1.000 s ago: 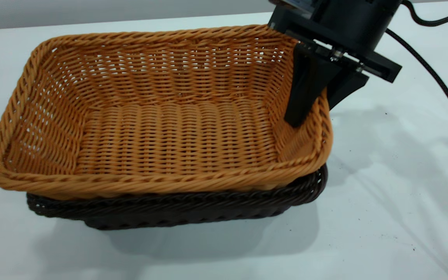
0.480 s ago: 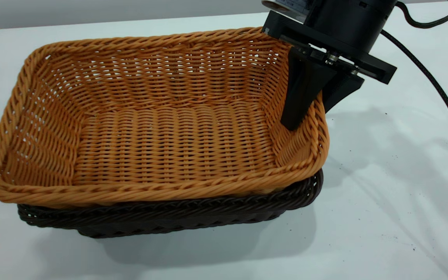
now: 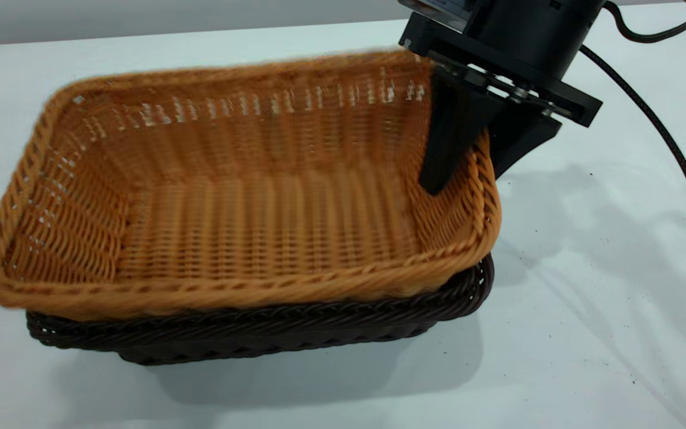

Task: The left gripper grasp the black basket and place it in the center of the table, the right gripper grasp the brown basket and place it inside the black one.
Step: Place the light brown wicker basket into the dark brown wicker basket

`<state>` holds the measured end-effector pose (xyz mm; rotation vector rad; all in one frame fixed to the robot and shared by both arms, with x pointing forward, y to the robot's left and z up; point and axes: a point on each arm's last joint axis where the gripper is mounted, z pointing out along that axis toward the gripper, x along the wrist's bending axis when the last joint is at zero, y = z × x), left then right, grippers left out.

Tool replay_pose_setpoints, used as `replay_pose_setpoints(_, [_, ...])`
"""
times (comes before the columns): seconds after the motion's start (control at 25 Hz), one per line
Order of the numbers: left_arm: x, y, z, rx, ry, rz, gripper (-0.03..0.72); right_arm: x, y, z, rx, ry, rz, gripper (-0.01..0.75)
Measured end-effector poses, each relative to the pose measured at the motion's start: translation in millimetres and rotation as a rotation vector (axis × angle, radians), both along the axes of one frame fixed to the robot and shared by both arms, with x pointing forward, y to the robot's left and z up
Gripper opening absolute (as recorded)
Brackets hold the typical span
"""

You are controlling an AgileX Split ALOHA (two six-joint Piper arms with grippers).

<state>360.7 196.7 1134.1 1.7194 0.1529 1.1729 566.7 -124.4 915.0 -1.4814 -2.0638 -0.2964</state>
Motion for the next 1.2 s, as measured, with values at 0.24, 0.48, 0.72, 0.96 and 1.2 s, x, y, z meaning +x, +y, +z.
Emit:
replay_pose_setpoints(0.24, [0,0,0,0.0,0.0,0.0,0.594,0,0,0,0.001,-0.003,-0.003,0.547])
replay_pose_setpoints(0.48, [0,0,0,0.0,0.0,0.0,0.594,-5,-2,3,-0.007,0.044,0.042,0.582])
replay_pose_setpoints(0.72, [0,0,0,0.0,-0.001,0.001,0.594,9,1,17,-0.008,-0.033,0.052,0.566])
replay_pose_setpoints(0.96, [0,0,0,0.0,-0.001,0.001,0.594,25,5,36,0.004,-0.116,0.051,0.538])
replay_pose_setpoints(1.2, [0,0,0,0.0,-0.001,0.001,0.594,37,6,61,-0.004,-0.22,0.062,0.507])
